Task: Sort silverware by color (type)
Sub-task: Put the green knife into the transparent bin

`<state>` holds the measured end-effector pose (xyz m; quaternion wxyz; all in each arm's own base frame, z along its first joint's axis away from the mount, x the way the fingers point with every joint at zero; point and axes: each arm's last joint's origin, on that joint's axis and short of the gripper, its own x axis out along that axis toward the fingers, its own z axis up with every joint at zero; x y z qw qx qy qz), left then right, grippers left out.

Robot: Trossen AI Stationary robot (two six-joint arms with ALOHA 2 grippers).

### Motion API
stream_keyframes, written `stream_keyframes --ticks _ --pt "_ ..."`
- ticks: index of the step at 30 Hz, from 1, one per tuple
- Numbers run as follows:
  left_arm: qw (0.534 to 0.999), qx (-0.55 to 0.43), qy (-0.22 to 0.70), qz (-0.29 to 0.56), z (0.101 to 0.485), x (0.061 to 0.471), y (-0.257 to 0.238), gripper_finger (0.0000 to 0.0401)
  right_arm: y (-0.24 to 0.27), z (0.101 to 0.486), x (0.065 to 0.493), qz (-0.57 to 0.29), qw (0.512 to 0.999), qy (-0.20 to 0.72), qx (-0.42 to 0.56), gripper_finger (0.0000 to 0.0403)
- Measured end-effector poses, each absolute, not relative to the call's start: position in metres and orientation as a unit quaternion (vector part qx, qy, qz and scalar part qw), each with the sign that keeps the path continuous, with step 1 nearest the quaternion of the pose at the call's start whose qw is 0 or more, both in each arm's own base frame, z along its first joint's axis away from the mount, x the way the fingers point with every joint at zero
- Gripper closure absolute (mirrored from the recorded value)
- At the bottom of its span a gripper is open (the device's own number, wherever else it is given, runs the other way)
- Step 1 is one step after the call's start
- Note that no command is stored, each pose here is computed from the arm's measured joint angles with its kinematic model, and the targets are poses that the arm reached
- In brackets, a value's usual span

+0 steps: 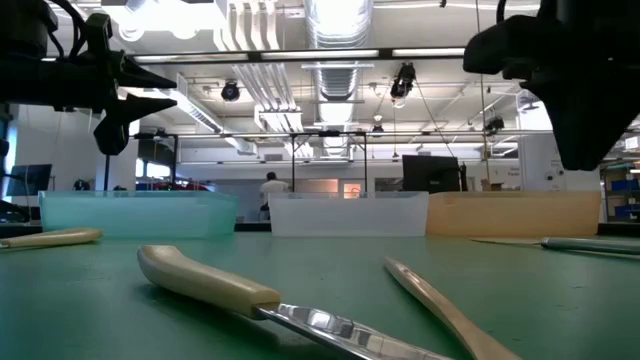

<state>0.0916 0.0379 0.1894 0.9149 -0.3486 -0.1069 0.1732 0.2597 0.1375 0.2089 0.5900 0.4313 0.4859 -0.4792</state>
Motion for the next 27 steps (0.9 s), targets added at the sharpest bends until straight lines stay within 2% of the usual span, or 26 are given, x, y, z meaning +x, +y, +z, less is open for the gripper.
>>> stream_keyframes --ticks 7,11,16,27 --pt "0.915 -0.349 -0.107 0.173 0.189 0.092 0.038 0.0292 0.142 0.198 0.253 -0.474 0.563 0.511 0.444 0.0235" --pt "0.915 -0.349 -0.107 0.173 0.189 0.092 0.038 0.0292 0.146 0.186 0.249 -0.462 0.557 0.521 0.454 0.0200" --pt "0.915 -0.349 -0.107 0.173 0.189 0.092 0.038 0.0292 0.148 0.166 0.244 -0.440 0.566 0.519 0.466 0.0202" --pt "0.915 -0.349 -0.107 0.173 0.189 0.092 0.038 0.0292 0.140 0.139 0.231 -0.439 0.571 0.519 0.461 0.0237"
